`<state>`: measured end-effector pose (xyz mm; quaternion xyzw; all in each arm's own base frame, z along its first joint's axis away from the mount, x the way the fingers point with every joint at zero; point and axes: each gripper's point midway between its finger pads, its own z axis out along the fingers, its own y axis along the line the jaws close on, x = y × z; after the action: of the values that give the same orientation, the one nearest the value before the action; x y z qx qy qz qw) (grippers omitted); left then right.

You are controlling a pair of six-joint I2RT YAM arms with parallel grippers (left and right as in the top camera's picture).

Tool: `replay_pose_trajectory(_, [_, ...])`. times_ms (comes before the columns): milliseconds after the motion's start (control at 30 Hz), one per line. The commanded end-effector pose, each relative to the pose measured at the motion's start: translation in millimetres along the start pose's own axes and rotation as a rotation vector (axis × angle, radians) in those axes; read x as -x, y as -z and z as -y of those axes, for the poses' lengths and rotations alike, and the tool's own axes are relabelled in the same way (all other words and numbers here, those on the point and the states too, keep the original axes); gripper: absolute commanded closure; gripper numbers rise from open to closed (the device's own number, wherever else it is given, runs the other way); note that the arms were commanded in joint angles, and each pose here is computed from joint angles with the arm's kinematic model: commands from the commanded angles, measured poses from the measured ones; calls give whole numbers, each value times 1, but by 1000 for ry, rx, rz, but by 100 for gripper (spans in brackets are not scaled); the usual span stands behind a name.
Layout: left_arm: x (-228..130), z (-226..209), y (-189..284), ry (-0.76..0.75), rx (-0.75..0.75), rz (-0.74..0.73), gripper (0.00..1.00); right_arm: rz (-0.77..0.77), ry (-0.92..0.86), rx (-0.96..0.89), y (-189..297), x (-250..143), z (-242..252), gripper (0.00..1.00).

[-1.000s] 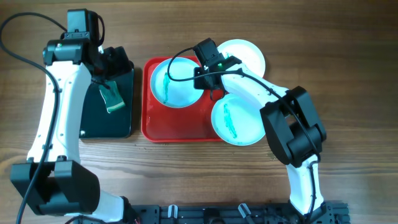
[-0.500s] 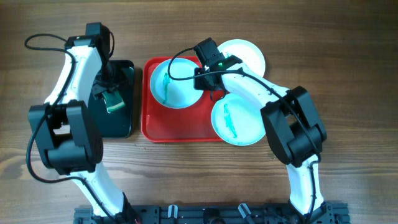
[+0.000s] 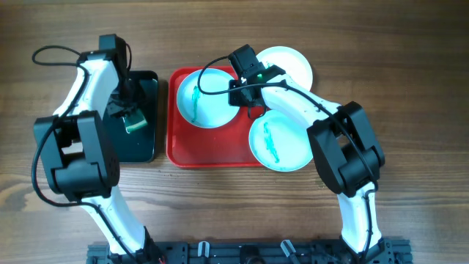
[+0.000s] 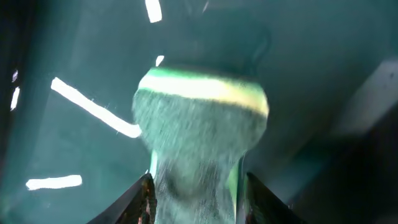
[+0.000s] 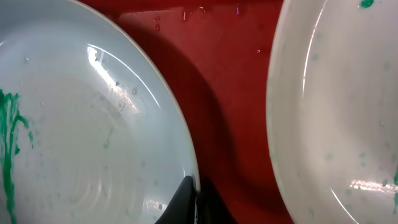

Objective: Clean dirty plates on tray and stack at the side
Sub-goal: 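Grasp the green sponge with the left gripper and lift it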

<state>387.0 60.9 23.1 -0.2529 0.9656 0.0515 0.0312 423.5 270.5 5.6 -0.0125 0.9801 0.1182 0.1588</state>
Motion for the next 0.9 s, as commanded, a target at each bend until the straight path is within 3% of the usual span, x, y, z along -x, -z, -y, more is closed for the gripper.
replay_pose_trajectory(0, [-8,-4,-17,-15,17,-22,62,-66,20,-9,-14,-20,3,96])
replay_pose_trajectory(100, [-6,-3,-19,-13,12,-11,77,-66,20,-9,-14,-20,3,96])
replay_pose_trajectory(167, [-2,-2,-19,-11,7,2,96,-66,19,-9,-14,-20,3,96])
replay_pose_trajectory(400, [6,-1,11,-13,-13,32,96,-88,19,10,-14,-24,1,96])
replay_pose_trajectory(633, [-6,58,93,-313,-383,115,96,-162,44,80,-12,-38,-7,96])
replay_pose_trajectory(867, [-30,135,85,-522,-441,157,96,-205,54,117,-9,-43,-5,96])
